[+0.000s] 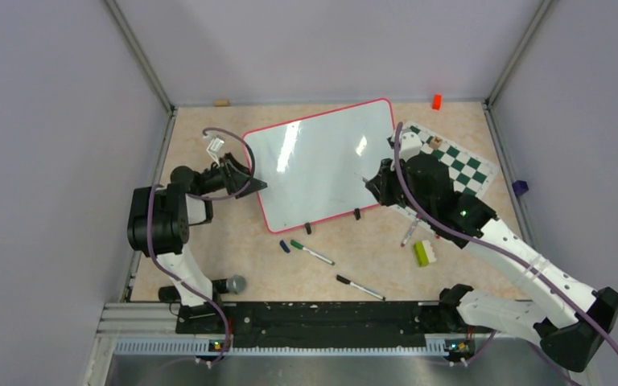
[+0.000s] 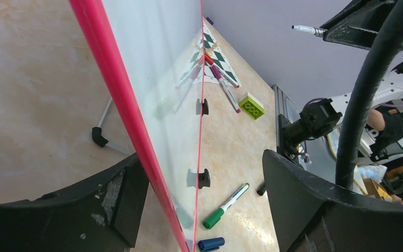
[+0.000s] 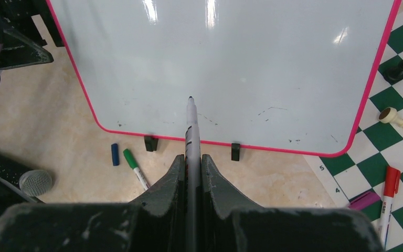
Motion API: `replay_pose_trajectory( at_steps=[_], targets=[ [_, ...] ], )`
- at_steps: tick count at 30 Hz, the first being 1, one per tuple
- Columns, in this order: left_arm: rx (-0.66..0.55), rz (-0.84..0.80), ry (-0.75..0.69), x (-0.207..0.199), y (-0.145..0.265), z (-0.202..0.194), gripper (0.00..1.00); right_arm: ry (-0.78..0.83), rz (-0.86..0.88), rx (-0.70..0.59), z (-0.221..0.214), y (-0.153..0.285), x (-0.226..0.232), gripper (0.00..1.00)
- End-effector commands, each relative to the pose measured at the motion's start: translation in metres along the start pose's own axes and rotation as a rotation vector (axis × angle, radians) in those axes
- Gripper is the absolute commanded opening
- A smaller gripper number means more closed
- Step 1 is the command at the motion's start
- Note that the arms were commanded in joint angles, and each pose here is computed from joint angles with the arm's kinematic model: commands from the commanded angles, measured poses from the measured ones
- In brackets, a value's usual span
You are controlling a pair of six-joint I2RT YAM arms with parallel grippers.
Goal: Write a sentence on the whiteboard
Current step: Move the whiteboard to the center of the board, then hold the whiteboard on the whiteboard stand.
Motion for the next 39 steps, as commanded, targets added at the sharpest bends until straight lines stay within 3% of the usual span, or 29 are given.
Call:
replay_pose_trajectory(
  at_steps=[1,7,8,9,10,13,19,39],
  targets=[
    [-0.037,0.014,-0.124,-0.011,0.006,0.009,0.81,0.005,-0.006,-0.08,0.028,0.004,-0.001,0.0],
    [-0.068,0.109,-0.081,0.001,0.009,0.007,0.7,0.006,-0.007,-0.078,0.027,0.002,-0.001,0.0],
    [-0.072,0.143,-0.092,0.004,0.011,0.007,0.71,0.006,-0.007,-0.076,0.026,0.0,-0.001,0.0],
    [-0.078,0.186,-0.093,0.006,0.012,0.006,0.93,0.006,-0.006,-0.077,0.027,0.0,-0.001,0.0],
    [-0.08,0.228,-0.113,0.008,0.014,0.004,0.98,0.006,-0.007,-0.075,0.026,0.0,-0.001,0.0],
    [-0.108,0.34,-0.149,0.009,0.018,-0.002,0.99,0.004,-0.005,-0.075,0.026,-0.002,0.0,0.0],
    [-0.14,0.378,-0.174,0.004,0.022,-0.005,0.96,0.001,0.001,-0.076,0.028,-0.006,0.002,0.0],
    [-0.191,0.435,-0.189,0.003,0.03,-0.005,0.98,-0.079,-0.044,-0.026,0.059,-0.025,0.011,0.0]
  ],
)
Point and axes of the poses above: each gripper's point midway between its finger pads, its own y axis back along the fingers, its own x axis along the line the jaws close on, z = x × y, the point moved 2 cm from there along y, back along the fingers, and after that the axes turned 12 degrees about y, right-handed, at the moved point
